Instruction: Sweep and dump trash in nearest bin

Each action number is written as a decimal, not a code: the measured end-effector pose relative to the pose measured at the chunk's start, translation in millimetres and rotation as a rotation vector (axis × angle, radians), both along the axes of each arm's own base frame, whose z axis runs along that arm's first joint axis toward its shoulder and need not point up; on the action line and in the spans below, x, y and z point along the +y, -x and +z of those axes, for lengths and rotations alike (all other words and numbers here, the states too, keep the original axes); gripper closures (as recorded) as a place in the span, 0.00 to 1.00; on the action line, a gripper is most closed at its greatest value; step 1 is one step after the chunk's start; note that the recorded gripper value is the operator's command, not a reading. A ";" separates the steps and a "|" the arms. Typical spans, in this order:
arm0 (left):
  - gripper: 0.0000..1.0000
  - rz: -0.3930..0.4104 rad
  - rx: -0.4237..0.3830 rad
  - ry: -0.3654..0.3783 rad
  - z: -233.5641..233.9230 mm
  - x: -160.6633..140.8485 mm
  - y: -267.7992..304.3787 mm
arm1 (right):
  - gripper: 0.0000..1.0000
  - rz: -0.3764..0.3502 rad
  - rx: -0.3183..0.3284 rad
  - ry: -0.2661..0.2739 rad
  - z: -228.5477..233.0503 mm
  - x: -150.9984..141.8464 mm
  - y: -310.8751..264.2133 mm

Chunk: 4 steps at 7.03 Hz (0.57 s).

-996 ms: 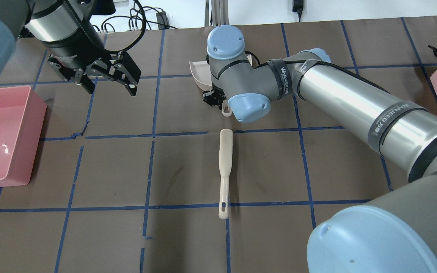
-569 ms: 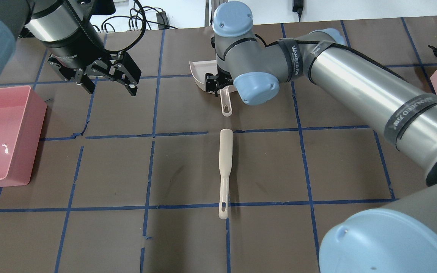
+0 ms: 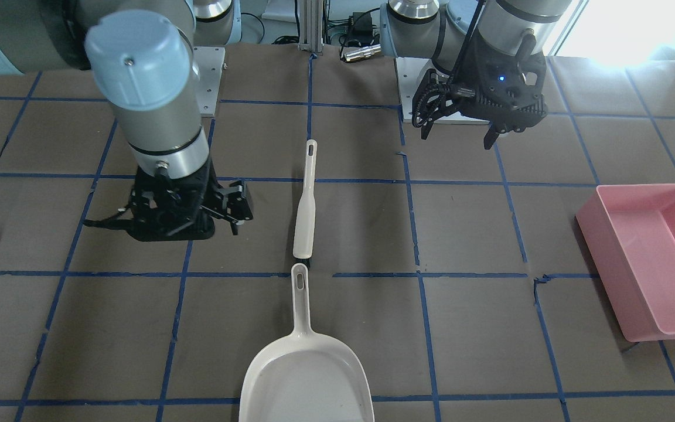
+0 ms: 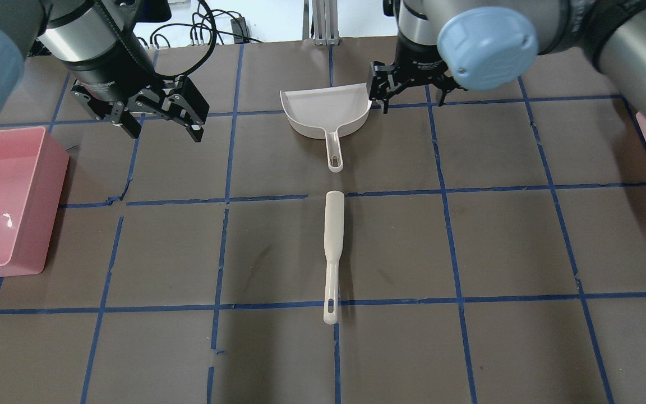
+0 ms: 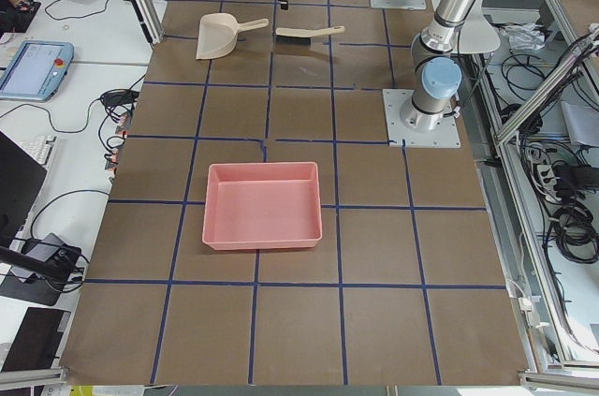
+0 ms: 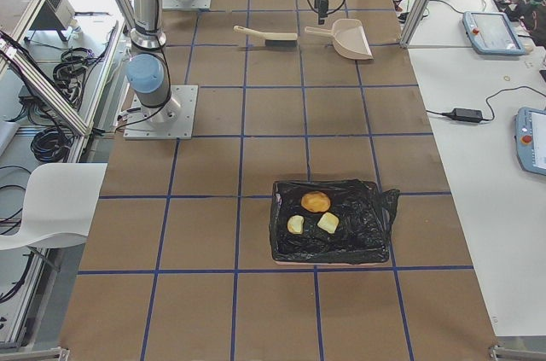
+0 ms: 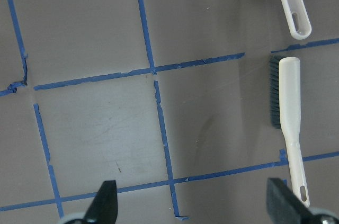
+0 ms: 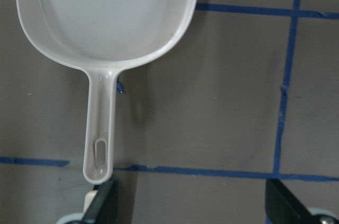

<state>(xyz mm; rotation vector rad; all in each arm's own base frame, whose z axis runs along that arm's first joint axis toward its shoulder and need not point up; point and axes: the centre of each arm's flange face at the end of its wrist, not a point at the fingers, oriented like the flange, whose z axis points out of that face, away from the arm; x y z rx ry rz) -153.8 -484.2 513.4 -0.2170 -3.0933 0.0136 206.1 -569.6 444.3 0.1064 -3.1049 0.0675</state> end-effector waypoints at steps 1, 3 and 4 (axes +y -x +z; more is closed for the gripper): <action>0.00 0.000 0.000 0.000 0.2 0.1 -0.1 | 0.00 -0.018 0.005 -0.024 24.8 14.5 37.5; 0.00 0.000 0.000 0.001 0.4 0.2 -0.3 | 0.00 -0.040 0.008 -0.071 35.8 38.1 66.8; 0.00 0.000 0.000 0.001 0.7 0.4 -0.3 | 0.00 -0.043 0.008 -0.086 34.1 49.5 67.3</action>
